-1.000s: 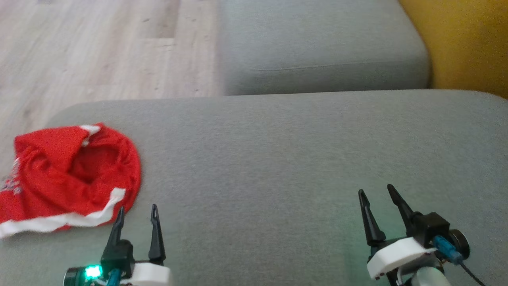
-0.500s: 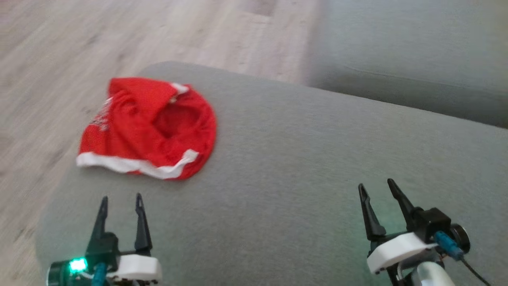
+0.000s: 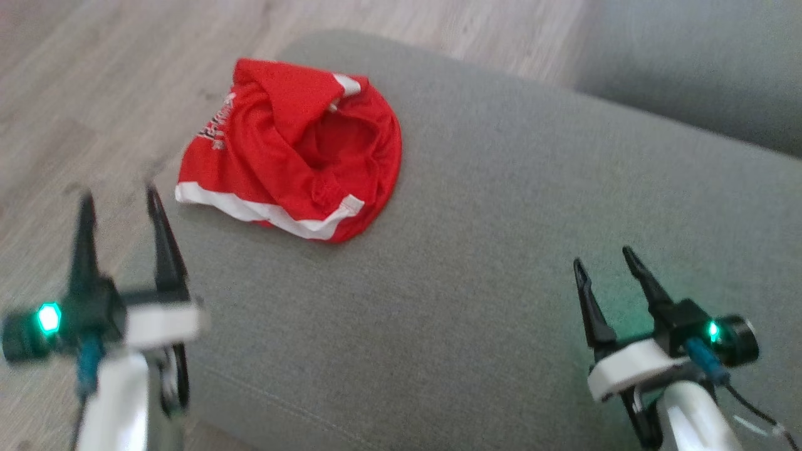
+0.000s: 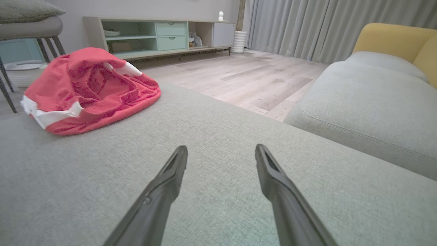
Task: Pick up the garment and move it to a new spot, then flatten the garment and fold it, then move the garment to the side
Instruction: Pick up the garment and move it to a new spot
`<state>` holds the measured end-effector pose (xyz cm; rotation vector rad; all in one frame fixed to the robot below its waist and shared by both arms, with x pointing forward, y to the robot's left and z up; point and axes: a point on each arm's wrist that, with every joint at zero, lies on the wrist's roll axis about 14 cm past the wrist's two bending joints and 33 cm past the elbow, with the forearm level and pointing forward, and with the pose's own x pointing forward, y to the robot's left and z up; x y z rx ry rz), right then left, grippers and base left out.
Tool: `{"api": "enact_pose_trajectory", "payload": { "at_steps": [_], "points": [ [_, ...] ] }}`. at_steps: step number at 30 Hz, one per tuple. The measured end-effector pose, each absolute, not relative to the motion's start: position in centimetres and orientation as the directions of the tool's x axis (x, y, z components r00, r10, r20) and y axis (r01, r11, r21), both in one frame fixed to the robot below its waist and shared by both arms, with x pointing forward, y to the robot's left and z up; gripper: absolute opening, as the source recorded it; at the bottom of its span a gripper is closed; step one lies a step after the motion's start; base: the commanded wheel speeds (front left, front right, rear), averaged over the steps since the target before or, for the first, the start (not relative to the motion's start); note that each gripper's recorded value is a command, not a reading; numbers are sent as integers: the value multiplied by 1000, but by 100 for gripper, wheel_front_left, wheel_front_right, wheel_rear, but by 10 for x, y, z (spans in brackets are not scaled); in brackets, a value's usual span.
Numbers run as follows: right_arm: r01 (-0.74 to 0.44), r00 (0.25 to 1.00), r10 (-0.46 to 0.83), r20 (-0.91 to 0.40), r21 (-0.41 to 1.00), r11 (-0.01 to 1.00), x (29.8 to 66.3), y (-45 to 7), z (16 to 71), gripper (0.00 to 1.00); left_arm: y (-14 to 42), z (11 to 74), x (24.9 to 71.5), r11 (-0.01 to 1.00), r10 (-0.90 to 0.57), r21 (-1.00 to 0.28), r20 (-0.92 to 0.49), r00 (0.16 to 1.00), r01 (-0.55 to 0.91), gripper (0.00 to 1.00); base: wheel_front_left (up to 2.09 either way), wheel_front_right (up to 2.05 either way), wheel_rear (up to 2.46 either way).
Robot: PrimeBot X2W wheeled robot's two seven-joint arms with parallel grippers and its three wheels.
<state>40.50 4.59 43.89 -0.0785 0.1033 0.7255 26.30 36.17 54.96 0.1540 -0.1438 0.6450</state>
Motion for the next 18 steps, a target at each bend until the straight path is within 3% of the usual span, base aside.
{"api": "enact_pose_trajectory", "payload": {
  "at_steps": [4,7,13,18],
  "points": [
    [-657,753,648,-117,-74,750,427,43,432,100,366,585,323,835,484,154,250,838,-528,100,0,0,0],
    [-641,767,632,-108,-106,760,450,32,428,100,364,576,375,875,410,194,190,892,-443,100,0,0,0],
    [-598,801,587,-116,-127,791,480,3,409,100,357,518,463,936,336,156,-128,933,-316,100,0,0,0],
    [-558,828,542,-143,-129,820,492,-21,391,100,347,440,483,953,304,141,-429,850,-269,100,0,0,0]
  ]
}}
